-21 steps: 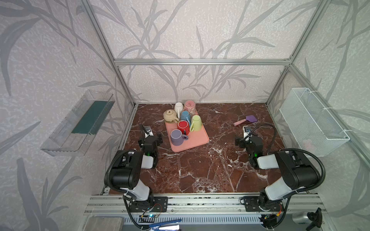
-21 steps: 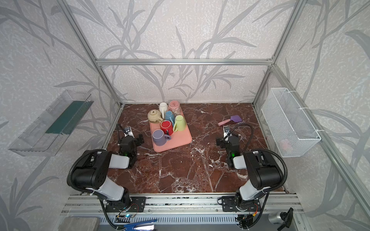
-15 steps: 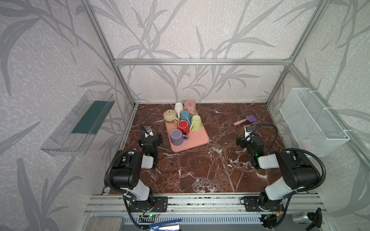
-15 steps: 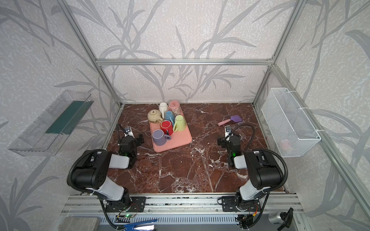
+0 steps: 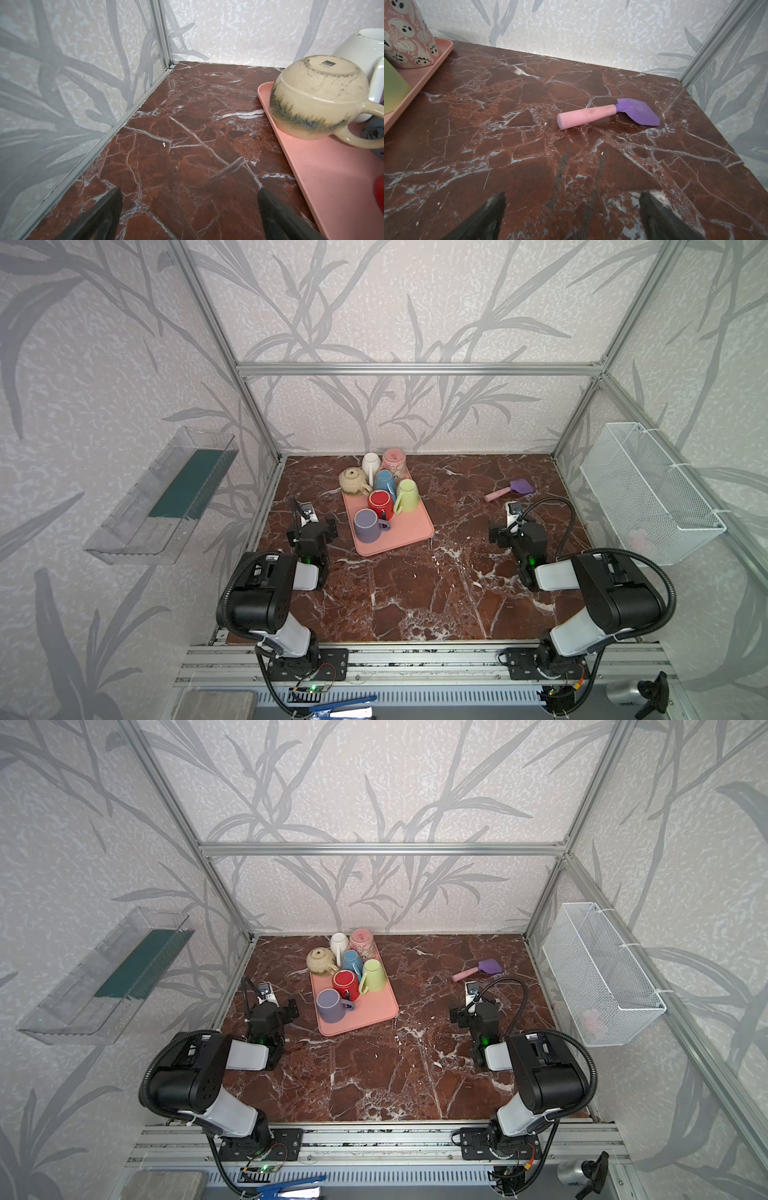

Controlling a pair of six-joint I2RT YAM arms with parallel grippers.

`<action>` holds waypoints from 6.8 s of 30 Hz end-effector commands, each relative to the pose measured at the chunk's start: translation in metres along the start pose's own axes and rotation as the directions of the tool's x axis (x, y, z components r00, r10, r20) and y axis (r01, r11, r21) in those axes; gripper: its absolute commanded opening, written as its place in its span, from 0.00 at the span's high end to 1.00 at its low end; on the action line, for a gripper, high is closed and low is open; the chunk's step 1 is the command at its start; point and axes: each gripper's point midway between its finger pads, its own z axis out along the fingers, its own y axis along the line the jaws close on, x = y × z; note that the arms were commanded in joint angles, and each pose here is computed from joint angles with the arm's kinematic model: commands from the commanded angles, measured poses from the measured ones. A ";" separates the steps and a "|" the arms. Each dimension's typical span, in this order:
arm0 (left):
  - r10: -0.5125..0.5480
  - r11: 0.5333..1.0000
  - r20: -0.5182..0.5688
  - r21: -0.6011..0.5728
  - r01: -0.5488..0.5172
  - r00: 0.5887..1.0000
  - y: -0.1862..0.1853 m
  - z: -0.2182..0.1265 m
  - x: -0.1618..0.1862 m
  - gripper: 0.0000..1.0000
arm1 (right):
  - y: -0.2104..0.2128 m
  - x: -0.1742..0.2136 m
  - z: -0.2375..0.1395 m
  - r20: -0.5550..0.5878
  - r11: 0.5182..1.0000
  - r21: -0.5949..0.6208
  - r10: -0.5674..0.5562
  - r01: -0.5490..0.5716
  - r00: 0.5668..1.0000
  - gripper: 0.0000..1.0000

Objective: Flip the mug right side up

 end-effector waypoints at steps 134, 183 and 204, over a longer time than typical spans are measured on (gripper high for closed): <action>-0.185 0.811 -0.804 0.199 0.550 0.565 -0.196 -0.005 0.062 1.00 | 0.220 0.037 -0.001 -0.783 0.795 -0.343 0.053 -0.501 0.620 1.00; -0.010 0.826 -0.769 0.354 0.438 0.639 -0.211 -0.128 0.081 0.94 | 0.138 0.092 -0.138 -0.813 0.858 -0.164 0.161 -0.486 0.560 0.78; 0.053 0.856 -0.688 0.405 0.323 0.724 -0.193 -0.130 0.020 0.57 | 0.106 0.052 -0.138 -0.747 0.909 -0.164 0.138 -0.382 0.650 0.59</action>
